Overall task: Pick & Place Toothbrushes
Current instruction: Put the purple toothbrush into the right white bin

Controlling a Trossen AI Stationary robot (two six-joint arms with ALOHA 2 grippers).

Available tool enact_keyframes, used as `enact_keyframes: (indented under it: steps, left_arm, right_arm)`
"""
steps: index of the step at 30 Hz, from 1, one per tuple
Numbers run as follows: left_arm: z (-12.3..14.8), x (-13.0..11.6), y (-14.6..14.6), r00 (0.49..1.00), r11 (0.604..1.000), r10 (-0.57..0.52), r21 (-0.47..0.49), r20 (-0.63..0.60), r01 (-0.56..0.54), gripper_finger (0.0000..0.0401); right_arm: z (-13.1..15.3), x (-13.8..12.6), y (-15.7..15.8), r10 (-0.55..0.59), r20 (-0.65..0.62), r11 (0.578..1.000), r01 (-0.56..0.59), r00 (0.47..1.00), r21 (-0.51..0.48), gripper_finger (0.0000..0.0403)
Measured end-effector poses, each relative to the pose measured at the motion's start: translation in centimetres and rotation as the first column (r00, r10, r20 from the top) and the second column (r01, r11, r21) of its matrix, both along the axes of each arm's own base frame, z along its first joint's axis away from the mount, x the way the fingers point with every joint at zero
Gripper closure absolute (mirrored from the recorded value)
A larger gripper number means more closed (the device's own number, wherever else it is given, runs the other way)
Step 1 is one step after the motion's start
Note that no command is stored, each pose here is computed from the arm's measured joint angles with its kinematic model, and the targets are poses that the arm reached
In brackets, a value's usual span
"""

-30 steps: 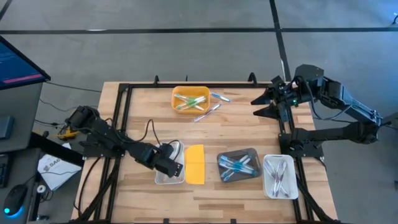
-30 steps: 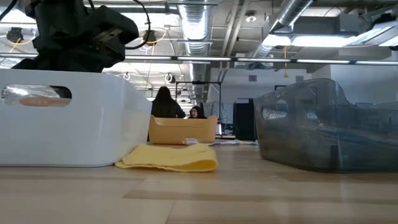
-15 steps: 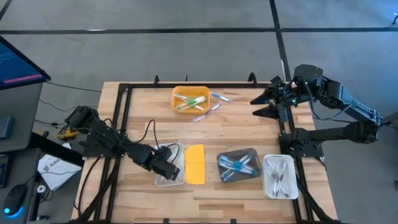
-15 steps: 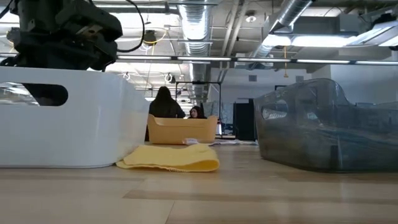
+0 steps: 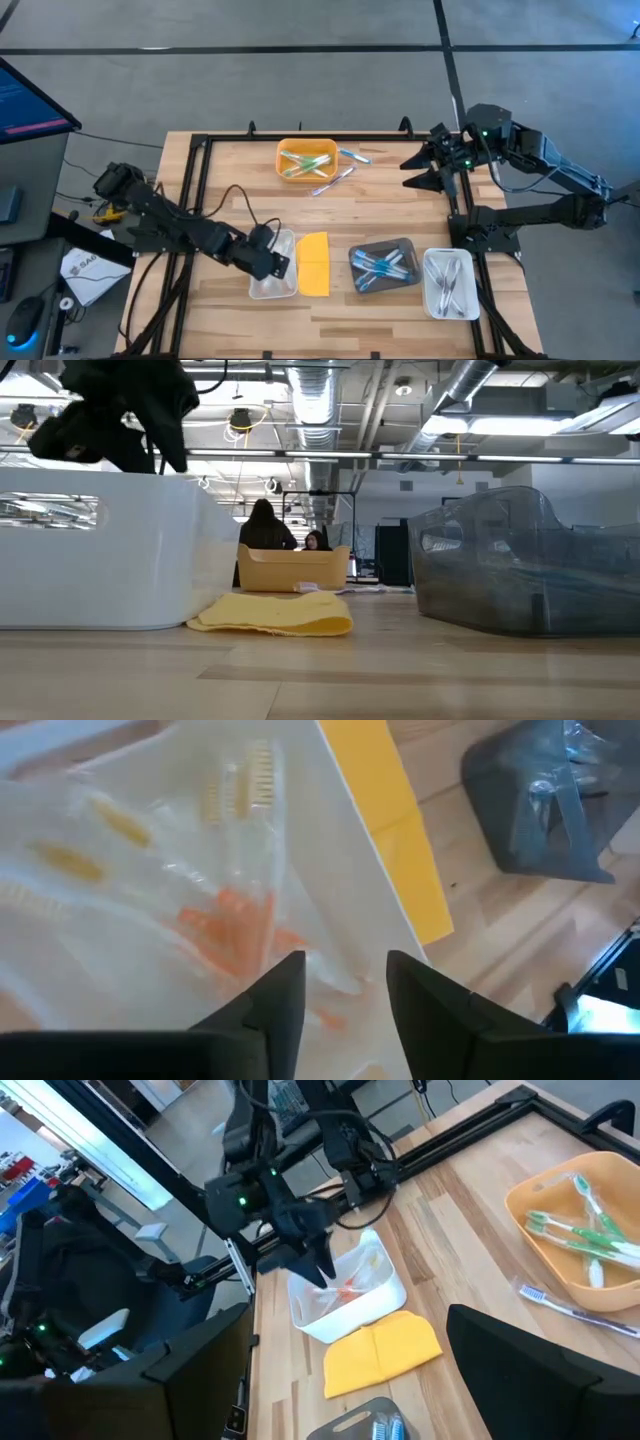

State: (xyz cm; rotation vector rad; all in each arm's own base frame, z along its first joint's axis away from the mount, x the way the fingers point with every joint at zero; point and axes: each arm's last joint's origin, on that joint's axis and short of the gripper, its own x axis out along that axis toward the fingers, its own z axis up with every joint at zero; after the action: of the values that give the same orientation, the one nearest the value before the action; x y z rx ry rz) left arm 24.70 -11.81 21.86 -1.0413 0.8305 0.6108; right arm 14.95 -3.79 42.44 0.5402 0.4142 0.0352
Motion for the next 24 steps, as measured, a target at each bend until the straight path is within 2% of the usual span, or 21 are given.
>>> enact_keyframes:
  steps: [7, 10, 16, 20, 24]
  left_arm:
    - [1.4, -1.1, 0.6, 1.000, 1.000, -0.001, -0.002, 0.012, 0.001, 0.0277]
    - [2.1, -1.3, 0.9, 0.997, 0.999, 0.029, 0.024, 0.071, -0.031, 0.0279]
    - [3.9, -2.0, 1.8, 0.972, 0.984, 0.108, 0.116, 0.207, -0.134, 0.0280]
    - [5.1, -2.5, 2.8, 0.948, 0.962, 0.144, 0.183, 0.284, -0.201, 0.0280]
    - [6.3, -2.9, 4.3, 0.915, 0.937, 0.206, 0.198, 0.348, -0.287, 0.0280]
  right_arm:
    - [-0.3, 0.7, -0.2, 0.009, -0.021, 1.000, -0.009, 1.000, -0.015, 0.0074]
    - [-0.6, 1.1, -0.5, 0.004, -0.036, 1.000, -0.004, 0.999, -0.016, 0.0074]
    - [-1.0, 2.0, -1.1, 0.024, -0.052, 0.996, -0.029, 0.998, -0.088, 0.0074]
    - [-1.7, 3.1, -2.2, -0.067, -0.092, 0.992, 0.056, 0.993, -0.117, 0.0074]
    - [-3.1, 4.8, -4.4, -0.184, -0.175, 0.979, 0.164, 0.967, -0.122, 0.0074]
